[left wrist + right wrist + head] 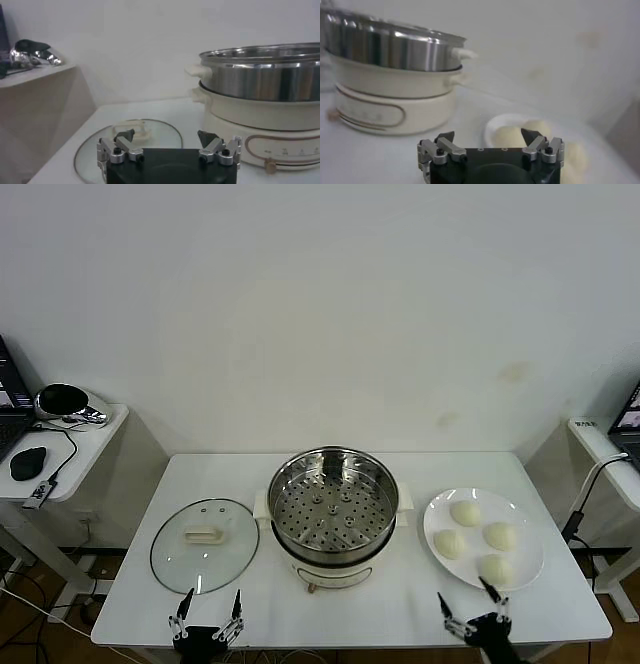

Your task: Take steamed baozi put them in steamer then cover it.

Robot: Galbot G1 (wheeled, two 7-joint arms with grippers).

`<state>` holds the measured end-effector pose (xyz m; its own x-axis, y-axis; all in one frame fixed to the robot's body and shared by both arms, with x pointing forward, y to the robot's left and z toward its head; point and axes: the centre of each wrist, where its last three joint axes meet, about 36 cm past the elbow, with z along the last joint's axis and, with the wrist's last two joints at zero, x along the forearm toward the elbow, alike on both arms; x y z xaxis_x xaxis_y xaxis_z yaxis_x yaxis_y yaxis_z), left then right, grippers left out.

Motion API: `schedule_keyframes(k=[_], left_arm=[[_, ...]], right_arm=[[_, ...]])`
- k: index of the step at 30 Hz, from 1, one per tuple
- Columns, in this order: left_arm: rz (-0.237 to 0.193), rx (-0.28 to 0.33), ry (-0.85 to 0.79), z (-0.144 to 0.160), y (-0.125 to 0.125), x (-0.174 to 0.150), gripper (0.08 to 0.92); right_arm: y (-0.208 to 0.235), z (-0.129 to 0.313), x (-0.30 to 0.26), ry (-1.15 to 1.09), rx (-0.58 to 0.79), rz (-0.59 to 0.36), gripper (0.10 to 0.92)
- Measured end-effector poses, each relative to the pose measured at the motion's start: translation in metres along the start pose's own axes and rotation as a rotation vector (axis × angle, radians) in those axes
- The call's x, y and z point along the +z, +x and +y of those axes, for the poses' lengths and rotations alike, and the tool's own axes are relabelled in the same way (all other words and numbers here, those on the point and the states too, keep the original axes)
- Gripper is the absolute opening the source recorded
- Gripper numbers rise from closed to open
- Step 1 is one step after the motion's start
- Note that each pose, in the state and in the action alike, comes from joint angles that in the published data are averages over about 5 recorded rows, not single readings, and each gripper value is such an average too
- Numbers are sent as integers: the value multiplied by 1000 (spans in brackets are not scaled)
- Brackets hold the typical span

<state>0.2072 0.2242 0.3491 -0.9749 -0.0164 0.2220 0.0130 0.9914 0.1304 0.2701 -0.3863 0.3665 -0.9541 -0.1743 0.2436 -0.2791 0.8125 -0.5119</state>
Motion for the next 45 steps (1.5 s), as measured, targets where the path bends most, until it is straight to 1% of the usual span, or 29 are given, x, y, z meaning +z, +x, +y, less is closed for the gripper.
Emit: schedule_keyframes(k=[2, 5, 9, 13, 17, 22, 28, 32, 39, 45], left_arm=[[-4, 1, -7, 1, -1, -1, 823], [-14, 6, -28, 3, -5, -3, 823], [-26, 15, -58, 5, -8, -4, 823], [-28, 18, -85, 7, -9, -3, 823], [-27, 12, -106, 9, -9, -3, 823], [-25, 6, -125, 12, -10, -4, 823], [-22, -4, -142, 16, -10, -4, 823], [-21, -10, -152, 19, -11, -4, 823], [-21, -18, -164, 23, -11, -5, 823], [-17, -23, -172, 26, -10, -4, 823]], right_arm=[[-5, -12, -2, 48, -14, 2, 823], [-21, -49, -10, 188, -61, 17, 823], [-46, -97, -27, 360, -142, 52, 823], [-78, -138, -47, 502, -239, 93, 823], [-113, -169, -68, 614, -347, 135, 823], [-155, -197, -86, 711, -495, 207, 823], [-197, -219, -97, 775, -653, 301, 823], [-220, -226, -100, 801, -728, 353, 823], [-262, -224, -100, 827, -823, 422, 823], [-296, -214, -101, 842, -885, 458, 823]])
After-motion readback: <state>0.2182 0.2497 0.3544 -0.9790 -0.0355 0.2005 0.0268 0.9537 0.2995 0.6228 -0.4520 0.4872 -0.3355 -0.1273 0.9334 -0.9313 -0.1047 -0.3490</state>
